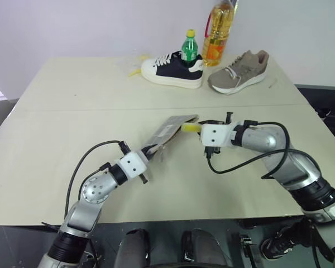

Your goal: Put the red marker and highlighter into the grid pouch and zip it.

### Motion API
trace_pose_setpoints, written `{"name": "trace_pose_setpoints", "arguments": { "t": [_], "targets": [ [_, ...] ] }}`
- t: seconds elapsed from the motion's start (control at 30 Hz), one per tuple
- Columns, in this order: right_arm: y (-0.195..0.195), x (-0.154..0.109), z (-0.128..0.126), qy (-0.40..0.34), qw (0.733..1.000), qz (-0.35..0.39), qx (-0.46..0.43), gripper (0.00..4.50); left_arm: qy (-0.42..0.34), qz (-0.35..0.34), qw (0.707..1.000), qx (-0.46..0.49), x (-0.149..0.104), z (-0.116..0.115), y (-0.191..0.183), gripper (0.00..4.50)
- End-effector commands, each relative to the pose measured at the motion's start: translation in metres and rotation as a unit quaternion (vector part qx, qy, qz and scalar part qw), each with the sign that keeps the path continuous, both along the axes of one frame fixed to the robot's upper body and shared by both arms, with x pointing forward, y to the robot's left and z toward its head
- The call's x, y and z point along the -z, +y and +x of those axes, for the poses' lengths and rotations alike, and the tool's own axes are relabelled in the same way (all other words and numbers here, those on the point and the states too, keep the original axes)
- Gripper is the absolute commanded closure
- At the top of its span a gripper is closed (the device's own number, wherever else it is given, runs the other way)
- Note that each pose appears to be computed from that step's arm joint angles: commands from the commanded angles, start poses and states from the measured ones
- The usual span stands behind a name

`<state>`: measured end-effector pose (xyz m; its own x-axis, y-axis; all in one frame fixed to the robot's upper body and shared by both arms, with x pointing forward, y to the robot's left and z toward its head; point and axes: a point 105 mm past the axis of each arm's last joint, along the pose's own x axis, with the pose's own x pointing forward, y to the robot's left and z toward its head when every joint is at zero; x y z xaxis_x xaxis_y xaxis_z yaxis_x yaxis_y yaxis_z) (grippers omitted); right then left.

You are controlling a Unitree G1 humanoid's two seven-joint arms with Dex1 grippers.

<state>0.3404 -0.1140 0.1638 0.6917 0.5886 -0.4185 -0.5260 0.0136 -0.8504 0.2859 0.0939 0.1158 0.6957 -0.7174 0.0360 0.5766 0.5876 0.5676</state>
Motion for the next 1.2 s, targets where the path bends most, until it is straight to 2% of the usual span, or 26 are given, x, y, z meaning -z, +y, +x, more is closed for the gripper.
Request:
{"name": "trace_pose_setpoints", "arguments": {
  "t": [0.03, 0.2, 0.37, 0.5, 0.67, 0.73, 0.77, 0.9, 1.07, 1.13, 1.2],
  "targets": [
    [0.011, -0.016, -0.002, -0.034, 0.999, -0.007, -0.034, 3.66, -0.022, -0.011, 1.000, 0.018, -0.014, -0.005, -0.005, 4.50],
    [0.007, -0.021, 0.000, -0.041, 0.999, -0.008, -0.031, 3.66, -0.021, -0.011, 1.000, 0.019, -0.013, -0.005, -0.006, 4.50],
    [0.013, -0.018, -0.003, -0.060, 0.994, -0.051, -0.071, 3.66, -0.021, -0.012, 0.999, 0.024, -0.014, -0.006, -0.008, 4.50],
    [0.034, -0.013, -0.013, -0.104, 0.976, -0.106, -0.160, 3.66, -0.025, -0.012, 0.999, 0.040, -0.019, -0.007, -0.013, 4.50],
    [0.046, -0.010, -0.022, -0.110, 0.963, -0.117, -0.218, 3.66, -0.026, -0.004, 0.998, 0.050, -0.020, -0.010, -0.013, 4.50],
    [0.043, -0.011, -0.017, -0.104, 0.967, -0.113, -0.206, 2.60, -0.025, -0.002, 0.999, 0.048, -0.019, -0.010, -0.010, 4.50],
    [0.041, -0.013, -0.014, -0.099, 0.970, -0.102, -0.196, 2.25, -0.024, -0.001, 0.999, 0.045, -0.019, -0.010, -0.009, 4.50],
    [0.032, -0.036, -0.002, -0.085, 0.986, -0.028, -0.140, 0.39, -0.021, -0.030, 0.999, 0.019, -0.024, -0.007, -0.003, 4.50],
    [0.019, -0.075, 0.007, -0.042, 0.987, 0.129, -0.084, 0.39, -0.017, -0.079, 0.997, -0.010, -0.034, 0.002, 0.003, 4.50],
    [0.016, -0.088, 0.005, 0.002, 0.976, 0.204, -0.073, 0.39, -0.010, -0.106, 0.994, -0.022, -0.038, 0.006, 0.005, 4.50],
    [0.012, -0.092, 0.004, 0.071, 0.953, 0.288, -0.056, 0.39, 0.000, -0.140, 0.990, -0.036, -0.042, 0.013, 0.008, 4.50]
  ]
}}
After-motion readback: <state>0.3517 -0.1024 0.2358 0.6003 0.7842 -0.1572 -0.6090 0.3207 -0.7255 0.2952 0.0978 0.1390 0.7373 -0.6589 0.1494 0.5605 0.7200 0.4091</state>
